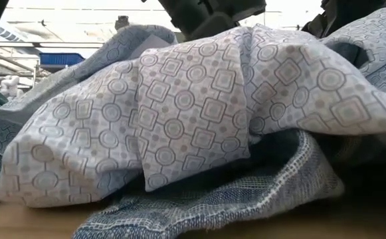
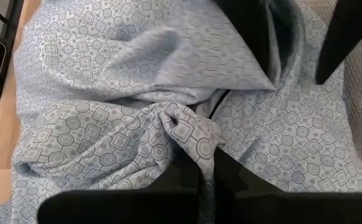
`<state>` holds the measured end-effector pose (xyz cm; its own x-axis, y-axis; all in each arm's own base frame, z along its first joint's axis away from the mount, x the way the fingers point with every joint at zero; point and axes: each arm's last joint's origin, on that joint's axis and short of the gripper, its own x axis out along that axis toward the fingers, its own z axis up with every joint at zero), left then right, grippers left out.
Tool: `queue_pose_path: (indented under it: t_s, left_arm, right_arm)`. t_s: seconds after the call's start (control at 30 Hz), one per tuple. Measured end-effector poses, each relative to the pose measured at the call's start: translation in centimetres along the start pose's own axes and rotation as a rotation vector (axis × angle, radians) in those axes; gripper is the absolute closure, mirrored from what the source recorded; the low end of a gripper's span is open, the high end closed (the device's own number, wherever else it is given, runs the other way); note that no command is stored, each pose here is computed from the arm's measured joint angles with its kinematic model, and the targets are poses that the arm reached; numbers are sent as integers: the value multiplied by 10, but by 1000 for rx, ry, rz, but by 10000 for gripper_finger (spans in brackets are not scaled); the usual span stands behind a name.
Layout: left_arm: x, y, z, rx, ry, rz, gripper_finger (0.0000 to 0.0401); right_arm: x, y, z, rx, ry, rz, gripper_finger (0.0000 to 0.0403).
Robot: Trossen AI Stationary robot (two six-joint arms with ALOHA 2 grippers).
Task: Sort clothes
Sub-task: Put the light blue shirt into the white laundry bin
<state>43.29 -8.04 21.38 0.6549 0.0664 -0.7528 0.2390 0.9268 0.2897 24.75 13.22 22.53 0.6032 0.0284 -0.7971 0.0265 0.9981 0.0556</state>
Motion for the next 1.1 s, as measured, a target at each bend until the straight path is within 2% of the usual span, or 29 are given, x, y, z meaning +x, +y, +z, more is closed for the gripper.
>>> queue_pose_path:
  t_s: [0.13,0.27,0.33,0.47,0.6,0.77,0.9,1.0,1.1]
  left_arm:
    - [4,-4,-4,-10,15,-80,236]
    - [10,-7,-8,-49,43,-119,269]
    - [17,-9,-12,-47,67,-124,297]
    - [17,-14,-9,-45,49,-107,382]
    - [3,-18,0,-30,28,-38,390]
    - [-40,-17,24,-35,-101,-10,392]
    - [-67,-17,36,-47,-197,-10,392]
    - [-71,-18,40,-77,-236,-39,392]
    - [-67,-22,39,-87,-237,-111,392]
  right_arm:
    - [0,0,1,-2,-6,2,403]
    - [0,0,1,-2,-9,3,403]
    - [0,1,2,-3,-22,7,403]
    - [0,2,5,-12,-52,20,403]
    - [0,3,6,-27,-62,22,402]
    - [-2,3,8,-50,-70,25,399]
    - [-6,6,18,-82,-162,32,401]
    - [-8,10,26,-112,-247,69,402]
    - [-9,11,27,-130,-255,81,402]
